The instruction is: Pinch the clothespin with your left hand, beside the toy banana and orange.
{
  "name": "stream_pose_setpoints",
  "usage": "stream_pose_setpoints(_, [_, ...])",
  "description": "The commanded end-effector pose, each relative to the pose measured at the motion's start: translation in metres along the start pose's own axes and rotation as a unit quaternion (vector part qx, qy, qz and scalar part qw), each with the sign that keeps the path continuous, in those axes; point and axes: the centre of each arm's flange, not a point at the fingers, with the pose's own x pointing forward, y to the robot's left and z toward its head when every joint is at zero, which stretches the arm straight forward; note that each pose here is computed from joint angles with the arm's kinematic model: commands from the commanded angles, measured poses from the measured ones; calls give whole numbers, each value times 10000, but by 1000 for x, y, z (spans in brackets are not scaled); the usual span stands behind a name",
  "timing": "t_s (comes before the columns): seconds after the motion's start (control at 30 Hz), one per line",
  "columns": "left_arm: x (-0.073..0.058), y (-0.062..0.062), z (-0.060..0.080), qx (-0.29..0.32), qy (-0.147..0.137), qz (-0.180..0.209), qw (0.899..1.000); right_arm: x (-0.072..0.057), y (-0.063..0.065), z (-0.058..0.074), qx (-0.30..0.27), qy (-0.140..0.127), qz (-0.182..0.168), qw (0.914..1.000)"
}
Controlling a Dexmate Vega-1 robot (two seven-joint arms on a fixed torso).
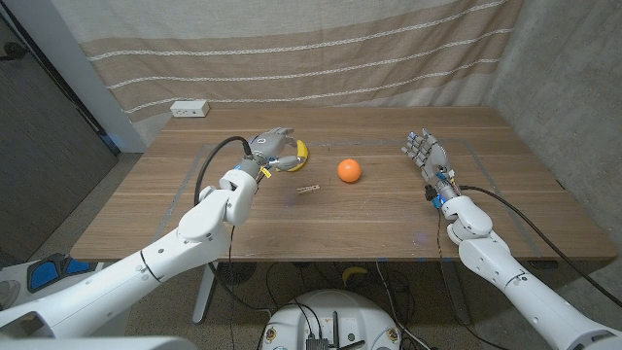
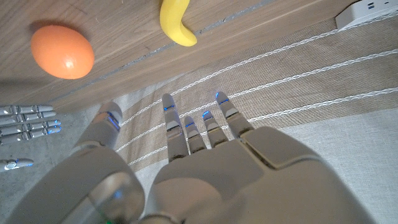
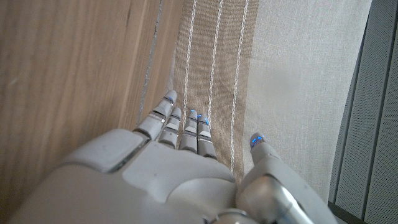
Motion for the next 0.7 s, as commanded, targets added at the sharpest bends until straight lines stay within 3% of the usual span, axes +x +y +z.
stream_pose_setpoints(0.03, [-1, 1, 5, 386, 377, -132, 9985, 0, -1, -1, 11, -16, 26, 10000])
stream_pose_setpoints(0.27, [4, 2, 6, 393, 438, -543, 9968, -1, -1, 0, 15, -20, 11, 10000])
stream_pose_setpoints(0.7, [6, 0, 8, 553, 498, -932, 9929, -3, 0, 0, 9, -27, 22, 10000])
